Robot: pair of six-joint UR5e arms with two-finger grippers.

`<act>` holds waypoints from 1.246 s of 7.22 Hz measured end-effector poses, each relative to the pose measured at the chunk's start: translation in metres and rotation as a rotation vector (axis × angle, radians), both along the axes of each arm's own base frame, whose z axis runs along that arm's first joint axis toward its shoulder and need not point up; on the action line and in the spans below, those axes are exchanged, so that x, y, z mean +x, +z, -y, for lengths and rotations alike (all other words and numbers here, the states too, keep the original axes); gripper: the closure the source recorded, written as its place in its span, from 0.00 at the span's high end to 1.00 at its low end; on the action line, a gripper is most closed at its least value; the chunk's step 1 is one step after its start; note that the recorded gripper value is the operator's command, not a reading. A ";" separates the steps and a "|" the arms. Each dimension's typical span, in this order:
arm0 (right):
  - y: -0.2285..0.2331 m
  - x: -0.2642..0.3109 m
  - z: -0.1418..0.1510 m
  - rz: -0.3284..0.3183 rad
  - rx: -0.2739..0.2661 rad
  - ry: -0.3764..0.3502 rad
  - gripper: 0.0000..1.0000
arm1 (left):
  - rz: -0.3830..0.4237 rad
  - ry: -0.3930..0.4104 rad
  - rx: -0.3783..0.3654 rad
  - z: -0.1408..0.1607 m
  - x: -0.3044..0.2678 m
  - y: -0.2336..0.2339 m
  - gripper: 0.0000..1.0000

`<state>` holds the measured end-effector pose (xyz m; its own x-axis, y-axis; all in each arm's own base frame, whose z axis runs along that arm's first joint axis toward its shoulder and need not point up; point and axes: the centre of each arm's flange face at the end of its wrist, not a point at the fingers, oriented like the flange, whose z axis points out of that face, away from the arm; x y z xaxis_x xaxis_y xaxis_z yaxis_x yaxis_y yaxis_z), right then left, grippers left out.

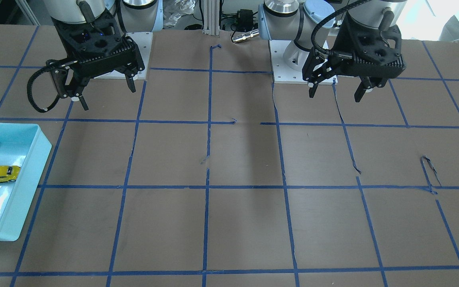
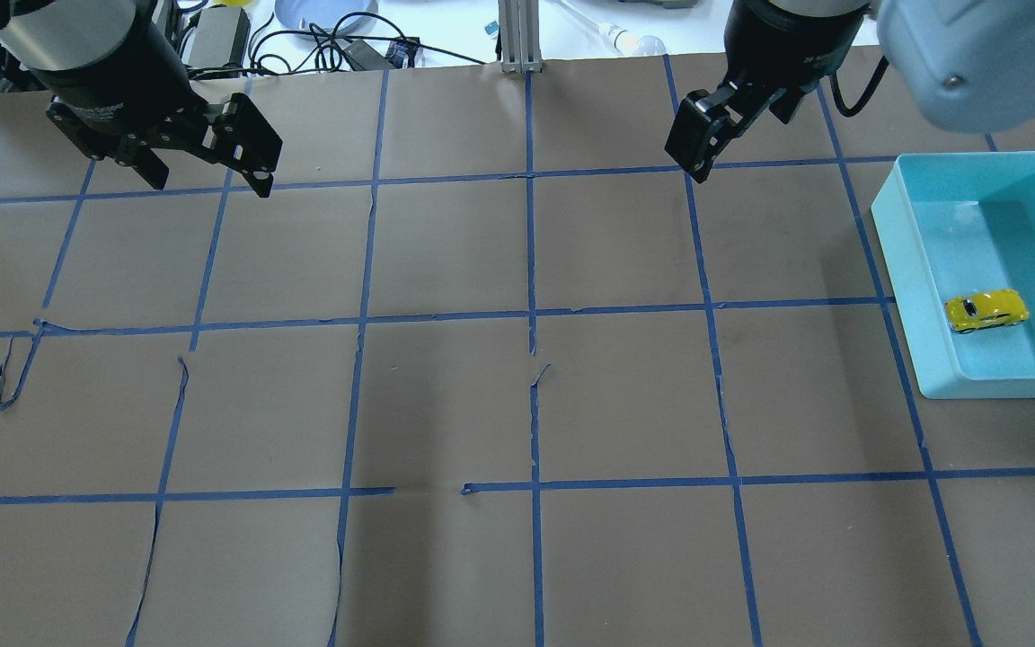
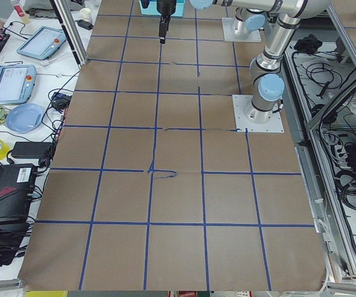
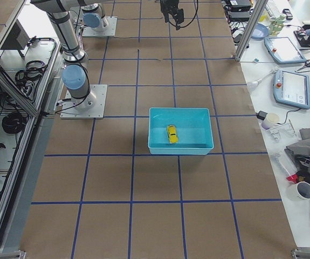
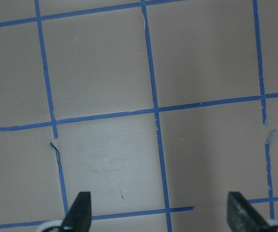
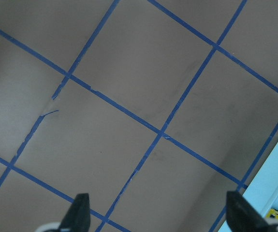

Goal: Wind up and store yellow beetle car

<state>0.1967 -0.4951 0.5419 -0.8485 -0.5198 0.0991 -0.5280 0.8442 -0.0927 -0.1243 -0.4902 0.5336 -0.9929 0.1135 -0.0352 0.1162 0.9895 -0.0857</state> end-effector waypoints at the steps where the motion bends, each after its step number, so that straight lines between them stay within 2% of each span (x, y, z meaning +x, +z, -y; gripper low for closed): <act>1: 0.002 -0.003 0.000 0.004 0.006 -0.056 1.00 | 0.000 -0.001 0.000 0.000 0.000 0.000 1.00; 3: 0.007 -0.013 0.001 0.018 -0.004 -0.181 1.00 | 0.002 -0.014 0.000 0.000 0.000 0.000 1.00; 5: 0.009 -0.016 0.000 0.039 -0.009 -0.344 1.00 | 0.002 -0.020 -0.001 0.000 0.000 0.001 1.00; 6: 0.009 -0.014 -0.001 0.051 -0.007 -0.396 1.00 | 0.003 -0.020 -0.001 0.000 0.001 0.001 1.00; 9: 0.010 -0.011 -0.004 0.085 0.021 -0.461 1.00 | 0.002 -0.020 0.000 0.000 0.001 0.000 1.00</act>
